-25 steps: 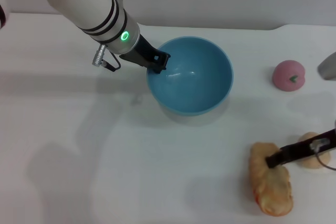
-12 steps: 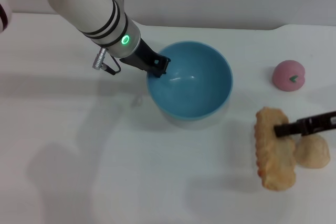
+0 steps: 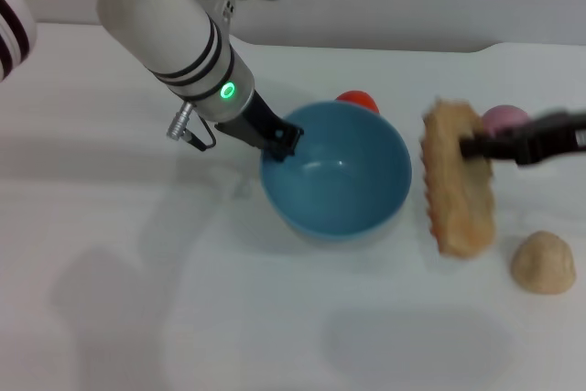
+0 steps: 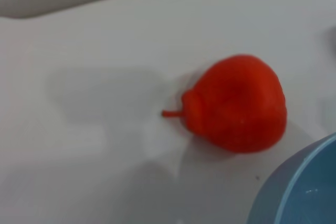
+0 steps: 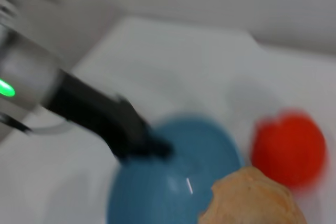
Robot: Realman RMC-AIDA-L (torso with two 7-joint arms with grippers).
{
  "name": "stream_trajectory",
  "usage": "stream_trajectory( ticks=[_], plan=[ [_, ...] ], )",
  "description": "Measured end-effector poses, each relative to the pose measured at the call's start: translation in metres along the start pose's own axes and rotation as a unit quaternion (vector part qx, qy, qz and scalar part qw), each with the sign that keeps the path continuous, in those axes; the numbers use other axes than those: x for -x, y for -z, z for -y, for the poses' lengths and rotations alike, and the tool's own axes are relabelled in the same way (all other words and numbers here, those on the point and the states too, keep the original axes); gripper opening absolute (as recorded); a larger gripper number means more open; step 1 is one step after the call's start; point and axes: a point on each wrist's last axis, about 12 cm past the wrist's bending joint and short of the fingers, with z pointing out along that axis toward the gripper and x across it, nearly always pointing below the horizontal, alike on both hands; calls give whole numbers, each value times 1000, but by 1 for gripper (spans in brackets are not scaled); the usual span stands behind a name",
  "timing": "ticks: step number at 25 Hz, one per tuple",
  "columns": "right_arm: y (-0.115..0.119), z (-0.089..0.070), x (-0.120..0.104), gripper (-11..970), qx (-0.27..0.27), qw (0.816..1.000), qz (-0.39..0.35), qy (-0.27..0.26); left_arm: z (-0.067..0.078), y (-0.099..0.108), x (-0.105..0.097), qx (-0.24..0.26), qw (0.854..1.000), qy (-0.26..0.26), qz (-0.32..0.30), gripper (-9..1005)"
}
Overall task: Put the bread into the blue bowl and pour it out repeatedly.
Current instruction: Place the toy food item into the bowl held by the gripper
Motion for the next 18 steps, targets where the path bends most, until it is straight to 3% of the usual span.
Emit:
stream_trajectory(
  ticks=[4, 8, 18],
  plan=[
    [0, -7, 16, 98, 18, 994, 74, 83, 9, -2, -4, -19, 1000, -5, -16, -1],
    [-6, -7, 25, 95, 25, 986, 128, 108, 14, -4, -6, -28, 999, -13, -22, -1],
    [-60, -18, 8, 89, 30, 987, 64, 146, 23, -6, -3, -50, 999, -10, -5, -1]
  ],
)
